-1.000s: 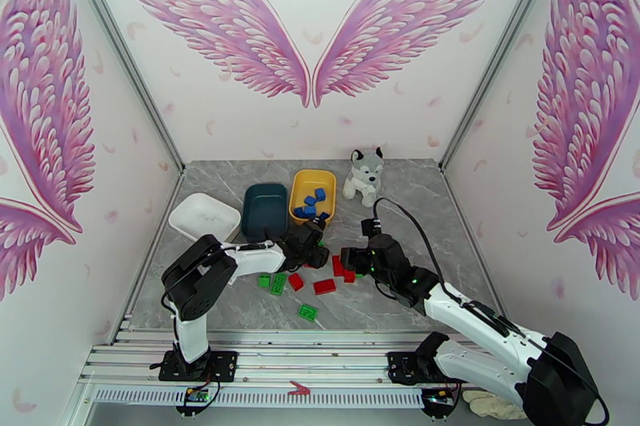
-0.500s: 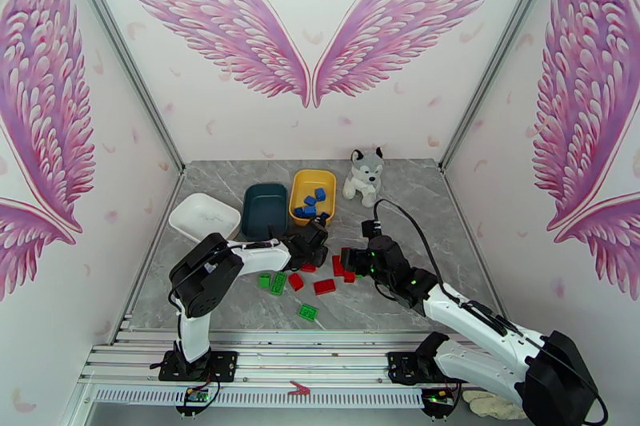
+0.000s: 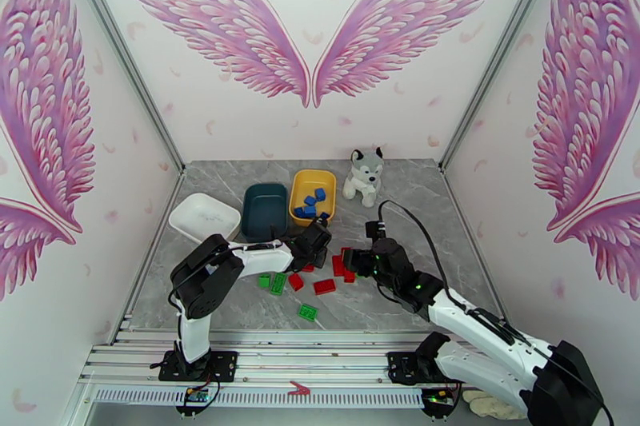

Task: Sort the legos into containers by color

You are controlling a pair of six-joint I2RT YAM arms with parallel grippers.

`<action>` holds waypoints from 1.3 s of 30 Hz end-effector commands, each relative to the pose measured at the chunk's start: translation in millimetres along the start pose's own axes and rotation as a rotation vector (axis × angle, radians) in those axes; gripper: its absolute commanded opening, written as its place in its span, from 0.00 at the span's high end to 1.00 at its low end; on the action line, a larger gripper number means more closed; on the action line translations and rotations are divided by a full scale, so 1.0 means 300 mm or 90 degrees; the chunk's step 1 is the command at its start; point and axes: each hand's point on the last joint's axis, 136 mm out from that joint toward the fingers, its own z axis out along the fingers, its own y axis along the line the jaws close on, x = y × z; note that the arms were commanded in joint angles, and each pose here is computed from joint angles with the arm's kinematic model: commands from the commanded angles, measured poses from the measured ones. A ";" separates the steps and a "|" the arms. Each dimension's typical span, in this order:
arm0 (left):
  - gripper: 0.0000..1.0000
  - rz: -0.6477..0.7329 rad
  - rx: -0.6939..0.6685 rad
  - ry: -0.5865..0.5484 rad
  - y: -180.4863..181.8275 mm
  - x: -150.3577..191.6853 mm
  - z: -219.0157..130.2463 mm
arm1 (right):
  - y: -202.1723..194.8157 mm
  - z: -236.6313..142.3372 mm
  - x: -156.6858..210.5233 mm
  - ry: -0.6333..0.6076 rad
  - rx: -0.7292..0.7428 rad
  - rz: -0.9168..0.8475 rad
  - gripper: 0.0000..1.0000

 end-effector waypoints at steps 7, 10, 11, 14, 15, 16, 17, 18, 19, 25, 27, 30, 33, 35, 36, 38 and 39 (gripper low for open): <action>0.73 -0.013 0.040 -0.102 -0.021 -0.197 -0.224 | 0.019 0.004 0.009 0.000 -0.020 0.003 0.34; 0.71 -0.020 0.033 -0.131 0.006 -0.288 -0.261 | 0.047 0.024 -0.001 0.010 -0.035 -0.002 0.34; 0.70 -0.024 0.030 -0.140 0.018 -0.322 -0.269 | 0.057 0.032 -0.007 0.013 -0.039 -0.003 0.34; 0.70 -0.044 0.020 -0.170 0.059 -0.436 -0.281 | 0.074 0.056 -0.026 0.021 -0.038 -0.007 0.31; 0.70 -0.051 0.019 -0.175 0.074 -0.463 -0.277 | 0.078 0.064 -0.028 0.026 -0.035 -0.011 0.30; 0.70 -0.058 0.016 -0.180 0.092 -0.494 -0.269 | 0.086 0.073 -0.039 0.029 -0.033 -0.014 0.28; 0.70 -0.065 0.011 -0.184 0.110 -0.527 -0.260 | 0.094 0.080 -0.049 0.034 -0.032 -0.019 0.28; 0.70 -0.072 0.006 -0.188 0.129 -0.554 -0.250 | 0.102 0.087 -0.054 0.040 -0.033 -0.023 0.27; 0.69 -0.078 0.001 -0.186 0.151 -0.575 -0.230 | 0.113 0.093 -0.063 0.043 -0.036 -0.027 0.25; 0.70 -0.116 -0.016 -0.176 0.244 -0.694 -0.100 | 0.063 0.095 -0.109 0.054 0.061 0.012 0.22; 0.69 -0.128 -0.011 -0.170 0.265 -0.716 -0.058 | 0.045 0.089 -0.117 0.040 0.077 0.019 0.21; 0.68 -0.133 -0.014 -0.153 0.283 -0.726 0.003 | 0.019 0.076 -0.123 0.013 0.091 0.023 0.20; 0.67 -0.128 -0.015 -0.139 0.282 -0.722 0.047 | 0.025 0.059 -0.123 -0.002 0.071 0.011 0.19; 0.61 -0.129 -0.016 -0.134 0.282 -0.719 0.068 | 0.025 0.050 -0.122 0.005 0.072 -0.002 0.20; 0.57 -0.129 -0.014 -0.133 0.282 -0.719 0.071 | 0.030 0.048 -0.123 0.006 0.068 -0.005 0.20; 0.47 -0.130 -0.009 -0.139 0.281 -0.727 0.058 | 0.044 0.051 -0.117 0.012 0.051 -0.019 0.21; 0.41 -0.128 -0.008 -0.143 0.275 -0.730 0.045 | 0.044 0.051 -0.116 0.011 0.051 -0.021 0.21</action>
